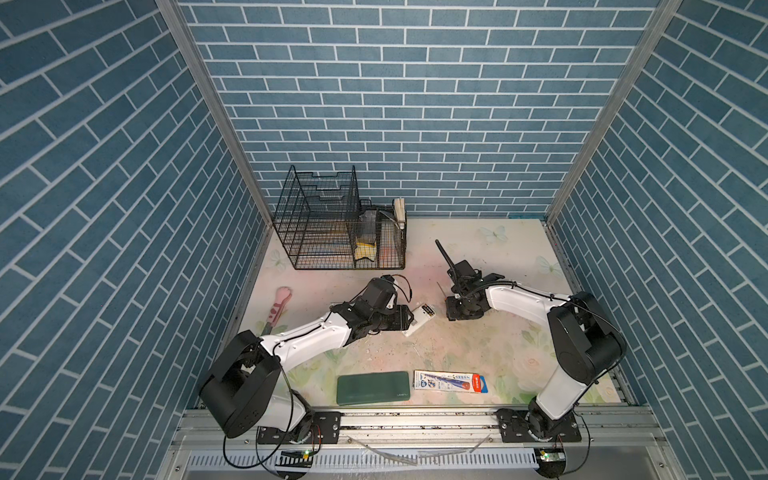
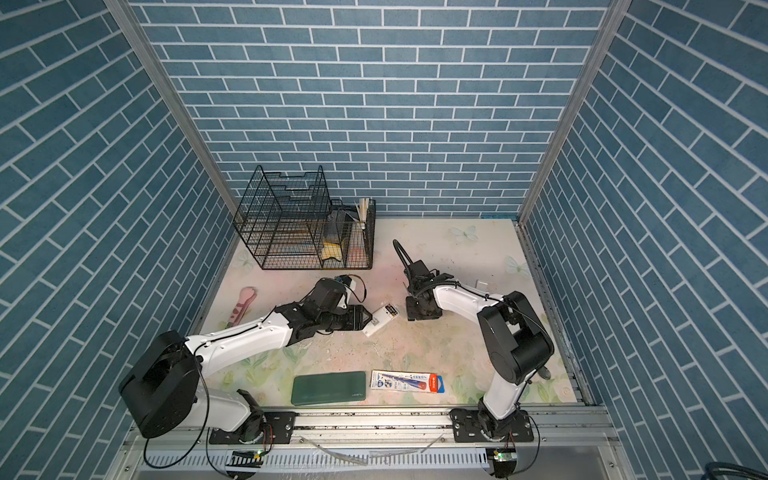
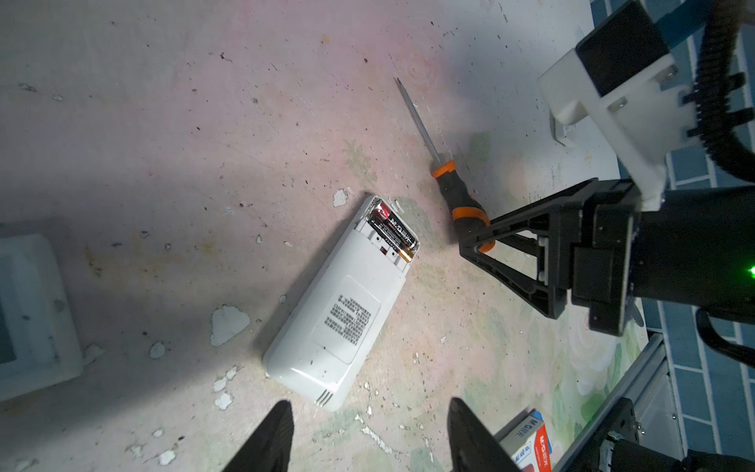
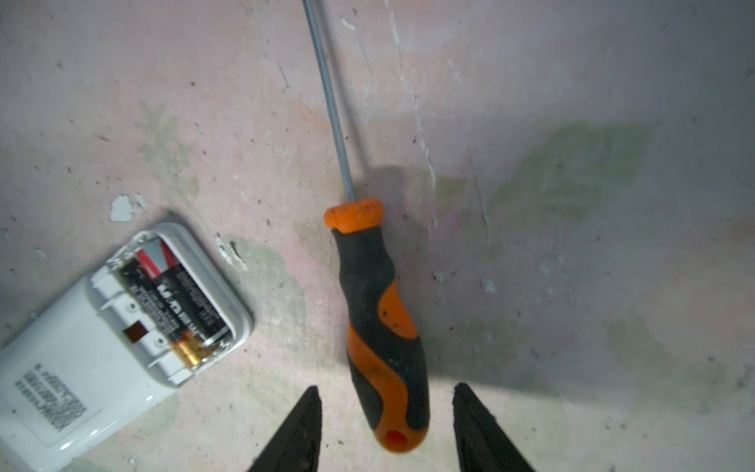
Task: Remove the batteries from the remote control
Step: 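Move the right gripper over the orange-and-black screwdriver and close on its handle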
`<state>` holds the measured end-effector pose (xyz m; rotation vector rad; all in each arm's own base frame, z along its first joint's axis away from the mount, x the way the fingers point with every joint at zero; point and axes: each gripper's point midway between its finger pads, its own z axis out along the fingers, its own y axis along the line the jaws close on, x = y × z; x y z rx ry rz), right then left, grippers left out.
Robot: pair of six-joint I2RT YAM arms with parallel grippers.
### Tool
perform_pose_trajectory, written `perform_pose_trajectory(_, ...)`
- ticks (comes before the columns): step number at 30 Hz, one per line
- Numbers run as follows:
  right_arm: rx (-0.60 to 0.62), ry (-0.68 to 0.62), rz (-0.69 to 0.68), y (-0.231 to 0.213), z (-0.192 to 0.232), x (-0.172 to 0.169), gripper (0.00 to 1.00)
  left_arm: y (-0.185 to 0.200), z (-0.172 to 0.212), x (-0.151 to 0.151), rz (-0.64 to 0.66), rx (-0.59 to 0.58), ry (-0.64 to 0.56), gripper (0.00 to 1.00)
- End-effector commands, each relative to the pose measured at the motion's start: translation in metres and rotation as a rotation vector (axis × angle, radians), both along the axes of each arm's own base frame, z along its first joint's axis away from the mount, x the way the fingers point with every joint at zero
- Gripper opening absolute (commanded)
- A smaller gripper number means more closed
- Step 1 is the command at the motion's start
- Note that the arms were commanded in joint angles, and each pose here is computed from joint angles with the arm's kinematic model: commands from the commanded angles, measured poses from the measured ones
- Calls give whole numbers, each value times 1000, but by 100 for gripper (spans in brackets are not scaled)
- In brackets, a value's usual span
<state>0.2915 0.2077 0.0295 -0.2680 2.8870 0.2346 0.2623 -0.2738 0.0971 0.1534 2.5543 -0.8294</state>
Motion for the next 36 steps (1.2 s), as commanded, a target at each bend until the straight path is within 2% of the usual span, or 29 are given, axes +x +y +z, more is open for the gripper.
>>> perform_pose_trajectory(1,33,-7,3,12,5,8,53,2,-7,1,7,6,14,62)
perform_pose_trajectory(27,65,6,14,20,5,8,44,1,-18,0,16,-12,45,62)
perform_pose_trajectory(36,56,13,18,19,3,8,31,0,-19,1,17,-21,49,62)
